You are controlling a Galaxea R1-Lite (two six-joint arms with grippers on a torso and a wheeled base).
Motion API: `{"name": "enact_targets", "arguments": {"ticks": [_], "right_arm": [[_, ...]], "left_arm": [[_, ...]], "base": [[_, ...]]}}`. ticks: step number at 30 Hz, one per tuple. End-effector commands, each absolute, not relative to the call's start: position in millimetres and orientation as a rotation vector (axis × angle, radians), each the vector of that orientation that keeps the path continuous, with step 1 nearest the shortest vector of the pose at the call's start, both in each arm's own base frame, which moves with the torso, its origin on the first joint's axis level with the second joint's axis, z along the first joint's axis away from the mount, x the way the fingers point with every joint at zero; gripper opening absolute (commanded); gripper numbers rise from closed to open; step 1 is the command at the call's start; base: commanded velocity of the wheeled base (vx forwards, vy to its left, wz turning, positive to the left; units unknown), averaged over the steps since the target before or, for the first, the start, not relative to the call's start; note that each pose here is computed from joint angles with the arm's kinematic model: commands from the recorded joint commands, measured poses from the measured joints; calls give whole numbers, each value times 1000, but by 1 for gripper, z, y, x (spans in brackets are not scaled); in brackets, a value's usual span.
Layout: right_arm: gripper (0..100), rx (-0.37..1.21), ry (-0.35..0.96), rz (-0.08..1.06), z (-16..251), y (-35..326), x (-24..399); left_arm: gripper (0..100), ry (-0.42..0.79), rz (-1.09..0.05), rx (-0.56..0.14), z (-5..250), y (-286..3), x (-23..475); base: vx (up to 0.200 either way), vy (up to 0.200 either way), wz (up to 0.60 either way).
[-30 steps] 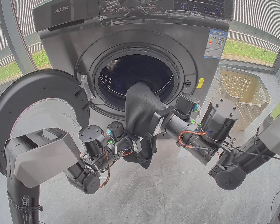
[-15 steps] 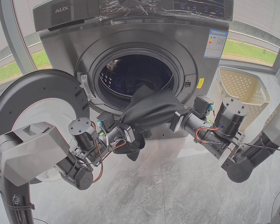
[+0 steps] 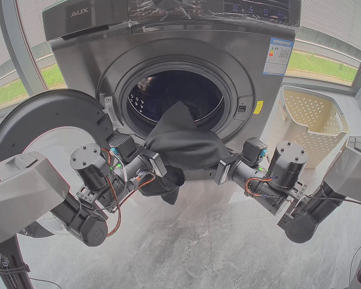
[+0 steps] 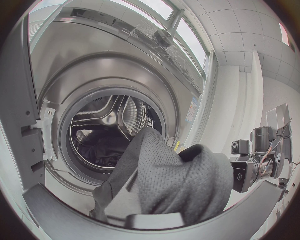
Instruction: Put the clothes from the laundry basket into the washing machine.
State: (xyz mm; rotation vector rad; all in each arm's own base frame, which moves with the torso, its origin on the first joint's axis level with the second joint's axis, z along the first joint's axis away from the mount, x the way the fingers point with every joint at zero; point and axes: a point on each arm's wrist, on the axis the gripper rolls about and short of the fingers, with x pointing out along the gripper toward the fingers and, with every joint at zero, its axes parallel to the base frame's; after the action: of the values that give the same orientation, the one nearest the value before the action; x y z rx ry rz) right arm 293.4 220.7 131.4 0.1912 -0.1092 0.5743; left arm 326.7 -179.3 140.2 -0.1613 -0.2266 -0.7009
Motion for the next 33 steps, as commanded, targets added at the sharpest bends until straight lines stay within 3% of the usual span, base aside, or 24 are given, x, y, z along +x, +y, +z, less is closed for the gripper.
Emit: {"name": "enact_targets", "arguments": {"ticks": [1,7,15,21,27,33], "right_arm": [[100,202,-118,602,135,227,286],[100,176,-93,670,150,215,252],[100,51,31,783,132,182,209],[100,32,71,779,123,163,193],[100,27,80,644,118,136,213],[100,8,125,623,105,132,216]], "left_arm": [[0,-242,-699,-164,147,-176,323],[0,-234,-698,-178,158,-164,304],[0,-176,-699,-174,156,-148,277],[0,-161,-671,-161,151,-142,276],[0,-139,-663,-147,146,-138,273],[0,-130,-656,-127,143,-136,271]], "base": [[0,0,0],[0,0,0],[0,0,0],[0,0,0],[0,0,0],[0,0,0]]}}
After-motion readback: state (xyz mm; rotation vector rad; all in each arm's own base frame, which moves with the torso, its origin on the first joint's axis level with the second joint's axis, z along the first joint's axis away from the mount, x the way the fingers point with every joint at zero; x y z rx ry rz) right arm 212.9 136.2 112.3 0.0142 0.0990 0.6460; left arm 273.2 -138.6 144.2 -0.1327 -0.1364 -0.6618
